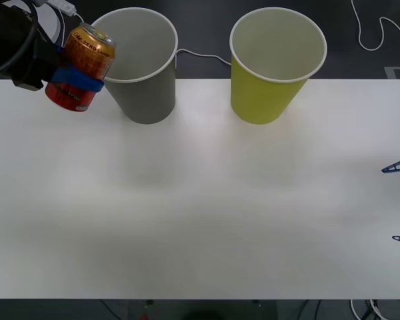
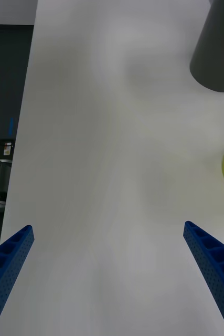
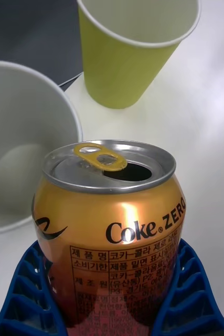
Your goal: Put the can into the green bin and the plastic bottle into the gray bin
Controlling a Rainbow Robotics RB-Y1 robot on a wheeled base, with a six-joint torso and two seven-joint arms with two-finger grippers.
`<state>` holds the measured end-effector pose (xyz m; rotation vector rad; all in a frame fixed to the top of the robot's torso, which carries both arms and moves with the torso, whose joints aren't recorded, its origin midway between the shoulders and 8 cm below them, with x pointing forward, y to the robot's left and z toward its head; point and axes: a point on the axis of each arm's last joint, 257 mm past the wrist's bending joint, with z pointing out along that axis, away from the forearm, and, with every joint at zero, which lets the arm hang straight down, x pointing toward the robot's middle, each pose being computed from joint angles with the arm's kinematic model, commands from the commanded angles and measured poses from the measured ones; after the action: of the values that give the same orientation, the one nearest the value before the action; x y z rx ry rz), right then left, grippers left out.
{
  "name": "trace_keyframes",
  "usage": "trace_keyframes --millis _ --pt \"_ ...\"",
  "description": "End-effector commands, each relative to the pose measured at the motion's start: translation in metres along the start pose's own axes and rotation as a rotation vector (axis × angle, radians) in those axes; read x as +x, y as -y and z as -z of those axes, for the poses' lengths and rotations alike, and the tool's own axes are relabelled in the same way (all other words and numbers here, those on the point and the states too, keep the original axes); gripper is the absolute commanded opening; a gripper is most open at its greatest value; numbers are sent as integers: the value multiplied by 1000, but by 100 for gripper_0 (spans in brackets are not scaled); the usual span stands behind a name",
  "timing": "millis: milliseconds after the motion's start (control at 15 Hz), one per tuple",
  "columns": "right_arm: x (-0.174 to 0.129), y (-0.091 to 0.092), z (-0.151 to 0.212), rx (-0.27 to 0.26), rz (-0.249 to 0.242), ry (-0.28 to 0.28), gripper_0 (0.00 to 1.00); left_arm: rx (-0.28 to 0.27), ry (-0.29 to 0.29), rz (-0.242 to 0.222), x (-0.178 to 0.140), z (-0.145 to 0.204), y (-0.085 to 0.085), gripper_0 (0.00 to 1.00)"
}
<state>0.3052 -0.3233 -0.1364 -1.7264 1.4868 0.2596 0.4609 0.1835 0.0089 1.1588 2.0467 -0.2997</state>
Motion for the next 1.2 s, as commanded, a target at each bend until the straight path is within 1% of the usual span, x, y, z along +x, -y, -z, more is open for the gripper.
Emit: trace_keyframes --millis 67,200,400,467,533,600,667,733,800,867,933,1067,1200 --pt "0 0 0 0 0 0 100 34 23 5 -42 -3 4 0" --pt "0 0 0 0 0 0 100 26 28 -27 -68 -9 2 0" --pt "0 0 0 0 0 0 100 21 58 -48 -102 -20 4 0" --pt "0 0 0 0 0 0 100 18 57 -58 -109 -26 5 0" --pt "0 0 0 0 0 0 100 8 44 -84 -118 -34 9 0" --pt "0 0 0 0 0 0 100 4 36 -66 -129 -41 15 0" --pt "0 0 0 0 0 0 100 3 38 -61 -142 -45 22 0" --pt "0 0 0 0 0 0 100 -2 21 -88 -152 -51 29 0" --pt "0 0 0 0 0 0 100 -11 11 -106 -163 -55 32 0" --pt "0 0 0 0 0 0 100 -12 14 -112 -172 -58 34 0" --pt "0 0 0 0 0 0 100 -8 31 -108 -186 -62 37 0" --pt "0 0 0 0 0 0 100 -3 54 -106 -206 -77 45 0" --pt "0 0 0 0 0 0 100 -3 88 -94 -228 -92 51 0"
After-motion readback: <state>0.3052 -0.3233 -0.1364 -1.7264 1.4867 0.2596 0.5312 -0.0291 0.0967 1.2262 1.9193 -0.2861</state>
